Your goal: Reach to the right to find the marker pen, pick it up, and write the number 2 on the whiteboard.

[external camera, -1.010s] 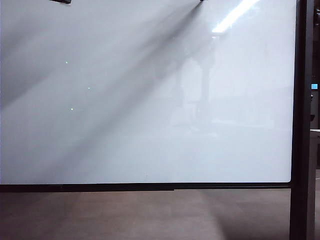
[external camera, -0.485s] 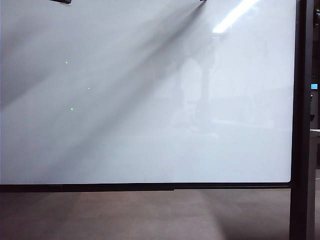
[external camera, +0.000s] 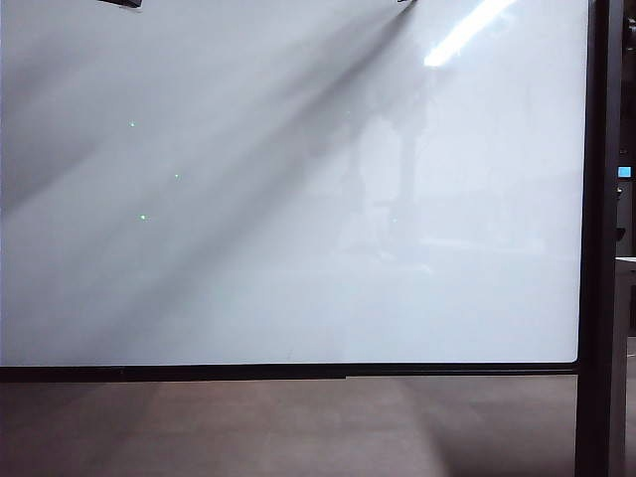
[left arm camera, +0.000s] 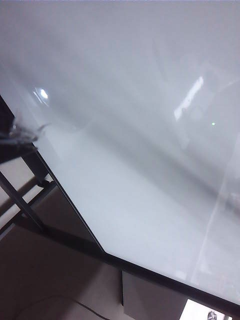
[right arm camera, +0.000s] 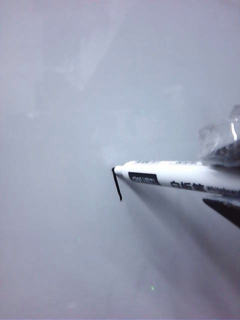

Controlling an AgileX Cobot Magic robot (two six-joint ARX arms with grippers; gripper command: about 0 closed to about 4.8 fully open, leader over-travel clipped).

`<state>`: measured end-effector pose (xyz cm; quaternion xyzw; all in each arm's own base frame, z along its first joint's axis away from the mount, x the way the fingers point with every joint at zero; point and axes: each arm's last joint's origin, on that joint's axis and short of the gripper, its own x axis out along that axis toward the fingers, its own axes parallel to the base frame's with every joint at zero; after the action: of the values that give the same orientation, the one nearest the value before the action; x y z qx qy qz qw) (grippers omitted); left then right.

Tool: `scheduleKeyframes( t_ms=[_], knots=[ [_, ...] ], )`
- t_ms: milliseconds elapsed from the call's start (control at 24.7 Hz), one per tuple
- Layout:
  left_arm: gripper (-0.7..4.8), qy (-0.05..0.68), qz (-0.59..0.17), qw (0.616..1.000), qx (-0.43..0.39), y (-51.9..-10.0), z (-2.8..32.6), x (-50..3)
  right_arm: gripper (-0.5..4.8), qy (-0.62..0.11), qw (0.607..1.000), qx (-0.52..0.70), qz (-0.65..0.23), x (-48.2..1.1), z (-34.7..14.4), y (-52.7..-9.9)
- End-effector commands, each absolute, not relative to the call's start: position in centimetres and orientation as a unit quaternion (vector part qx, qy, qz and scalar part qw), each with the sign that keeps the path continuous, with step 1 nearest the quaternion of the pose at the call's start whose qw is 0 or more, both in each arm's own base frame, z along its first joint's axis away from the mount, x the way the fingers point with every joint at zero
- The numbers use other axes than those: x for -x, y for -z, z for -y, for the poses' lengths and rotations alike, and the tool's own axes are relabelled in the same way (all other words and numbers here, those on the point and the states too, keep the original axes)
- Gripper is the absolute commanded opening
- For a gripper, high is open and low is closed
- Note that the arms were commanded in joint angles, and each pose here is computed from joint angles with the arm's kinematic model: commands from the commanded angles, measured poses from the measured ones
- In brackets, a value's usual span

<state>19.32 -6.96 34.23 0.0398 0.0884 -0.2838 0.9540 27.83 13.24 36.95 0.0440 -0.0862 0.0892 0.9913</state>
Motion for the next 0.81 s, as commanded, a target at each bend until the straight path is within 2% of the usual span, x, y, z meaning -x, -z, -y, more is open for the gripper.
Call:
scheduleKeyframes(
  t_ms=[40, 566, 808],
  knots=[
    [-0.05, 0.287, -0.08, 0.954, -0.041, -34.6, 7.0, -19.2, -0.01, -0.073, 0.991, -0.05, 0.097, -27.8, -13.0, -37.3],
    [-0.05, 0.287, -0.08, 0.954, -0.041, -34.6, 7.0, -19.2, -0.01, -0.08, 0.988, -0.059, 0.122, -26.3, -12.3, -39.0],
    [-0.05, 0.287, -0.079, 0.954, -0.041, -34.6, 7.0, -19.2, -0.01, -0.13, 0.982, -0.053, 0.124, -25.7, -12.4, -39.3]
  ],
)
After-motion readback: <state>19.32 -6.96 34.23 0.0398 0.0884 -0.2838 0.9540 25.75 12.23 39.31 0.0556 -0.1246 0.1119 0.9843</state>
